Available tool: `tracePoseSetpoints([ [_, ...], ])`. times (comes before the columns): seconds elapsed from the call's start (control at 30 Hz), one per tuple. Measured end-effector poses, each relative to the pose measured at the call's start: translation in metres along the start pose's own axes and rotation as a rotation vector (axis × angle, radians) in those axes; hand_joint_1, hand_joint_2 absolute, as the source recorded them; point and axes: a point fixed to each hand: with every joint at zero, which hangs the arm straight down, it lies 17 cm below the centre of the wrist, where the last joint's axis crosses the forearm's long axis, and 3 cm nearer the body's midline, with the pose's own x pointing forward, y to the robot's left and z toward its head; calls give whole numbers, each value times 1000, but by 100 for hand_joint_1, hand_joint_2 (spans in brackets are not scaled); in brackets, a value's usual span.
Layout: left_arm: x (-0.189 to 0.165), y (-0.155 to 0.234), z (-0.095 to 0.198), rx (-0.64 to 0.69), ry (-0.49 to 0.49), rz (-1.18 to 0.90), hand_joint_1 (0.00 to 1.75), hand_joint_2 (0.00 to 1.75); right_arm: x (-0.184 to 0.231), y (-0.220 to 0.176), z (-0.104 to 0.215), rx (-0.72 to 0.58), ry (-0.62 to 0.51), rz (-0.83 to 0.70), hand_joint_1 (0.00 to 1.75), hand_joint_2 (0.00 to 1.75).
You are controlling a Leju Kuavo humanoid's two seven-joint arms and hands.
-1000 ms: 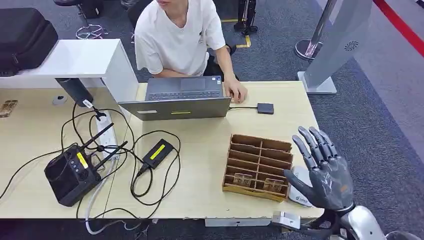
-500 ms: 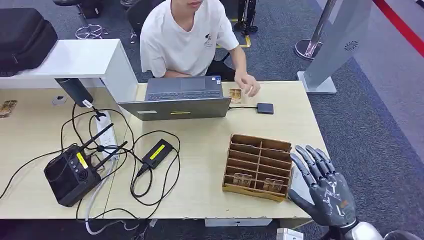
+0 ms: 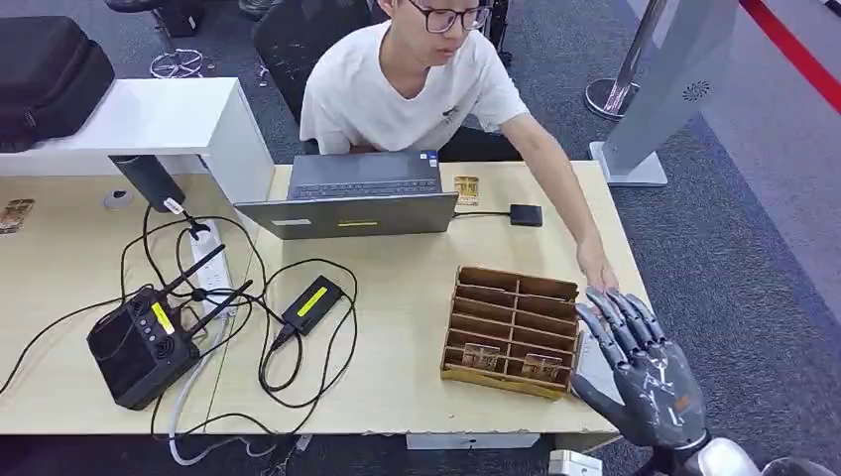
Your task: Pass the card to the sensor for recognition and then transmit it.
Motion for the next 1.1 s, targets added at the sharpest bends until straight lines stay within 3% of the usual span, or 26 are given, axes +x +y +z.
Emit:
tracePoseSetpoints([
  [1.1, -1, 4, 0, 3, 4, -28, 0, 175, -6, 2, -4, 30, -7, -24, 0, 175],
])
